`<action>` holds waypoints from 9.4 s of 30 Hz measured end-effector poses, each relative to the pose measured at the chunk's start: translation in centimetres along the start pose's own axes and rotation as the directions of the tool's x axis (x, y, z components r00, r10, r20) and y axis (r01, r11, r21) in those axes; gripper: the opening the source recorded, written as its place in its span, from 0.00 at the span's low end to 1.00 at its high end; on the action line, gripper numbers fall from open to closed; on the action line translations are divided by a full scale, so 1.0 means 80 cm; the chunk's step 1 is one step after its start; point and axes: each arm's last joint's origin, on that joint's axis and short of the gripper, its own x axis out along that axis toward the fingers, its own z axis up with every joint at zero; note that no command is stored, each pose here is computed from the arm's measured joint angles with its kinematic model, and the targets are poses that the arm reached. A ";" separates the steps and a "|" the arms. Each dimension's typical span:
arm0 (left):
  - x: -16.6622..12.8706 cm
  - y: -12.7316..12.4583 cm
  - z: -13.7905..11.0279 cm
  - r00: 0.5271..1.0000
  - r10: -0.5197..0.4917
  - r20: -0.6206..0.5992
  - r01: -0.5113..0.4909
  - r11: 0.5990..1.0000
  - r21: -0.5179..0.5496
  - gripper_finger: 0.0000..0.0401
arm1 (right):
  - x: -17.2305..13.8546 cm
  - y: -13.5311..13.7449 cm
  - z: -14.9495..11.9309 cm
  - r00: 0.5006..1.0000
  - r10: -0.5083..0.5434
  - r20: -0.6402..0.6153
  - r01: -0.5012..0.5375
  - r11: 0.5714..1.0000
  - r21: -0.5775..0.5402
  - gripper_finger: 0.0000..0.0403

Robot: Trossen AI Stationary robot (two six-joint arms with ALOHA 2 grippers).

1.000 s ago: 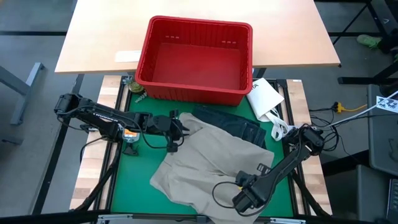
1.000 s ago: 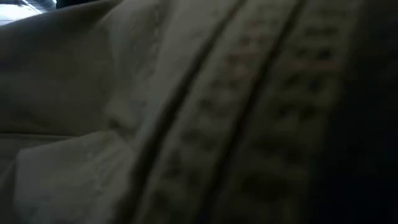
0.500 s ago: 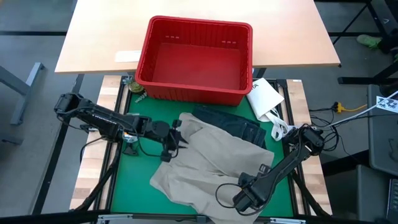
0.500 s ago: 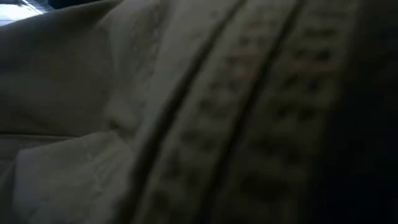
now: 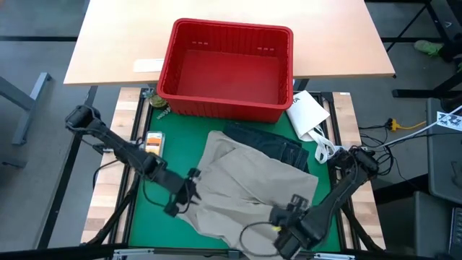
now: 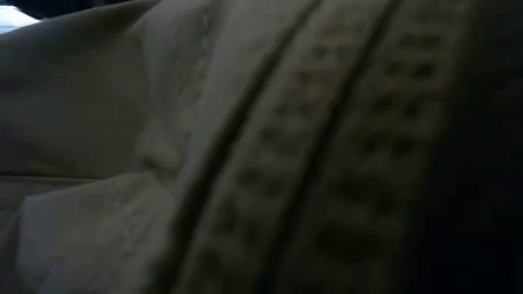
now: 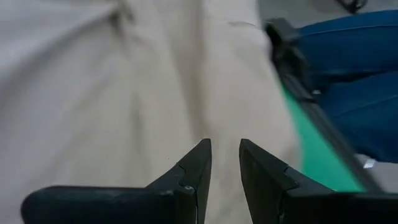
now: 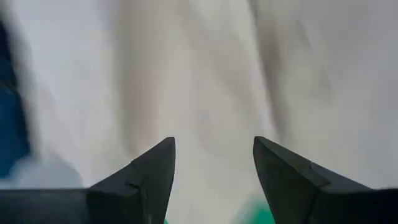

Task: Fold Laundry from Bin
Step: Fold the gray shorts

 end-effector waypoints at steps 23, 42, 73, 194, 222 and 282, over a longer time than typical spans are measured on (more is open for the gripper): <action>0.095 -0.083 -0.088 0.933 -0.043 -0.358 0.023 0.998 -0.062 0.20 | 0.126 0.096 0.000 0.967 0.135 0.218 -0.097 0.979 -0.179 0.54; 0.051 -0.080 -0.061 0.954 -0.104 -0.281 0.075 0.991 -0.111 0.20 | 0.108 0.098 -0.003 0.967 0.230 0.111 -0.209 0.962 -0.177 0.54; 0.047 -0.080 -0.054 0.967 -0.083 -0.239 0.059 0.993 -0.106 0.20 | 0.080 0.057 -0.025 0.991 -0.135 -0.025 0.132 0.986 -0.104 0.54; 0.028 -0.122 -0.052 0.970 -0.004 -0.245 -0.017 0.996 -0.083 0.49 | 0.145 0.145 0.021 0.978 0.152 0.146 -0.130 0.981 -0.147 0.01; 0.033 -0.106 -0.127 0.937 0.032 -0.348 -0.019 0.999 0.041 0.24 | 0.143 0.152 0.020 0.969 0.224 0.107 -0.207 0.967 -0.149 0.01; -0.082 0.064 0.025 0.548 0.687 -0.477 -0.662 0.705 0.254 0.00 | -0.064 -0.060 0.030 0.976 -0.130 0.177 0.149 0.984 -0.097 0.01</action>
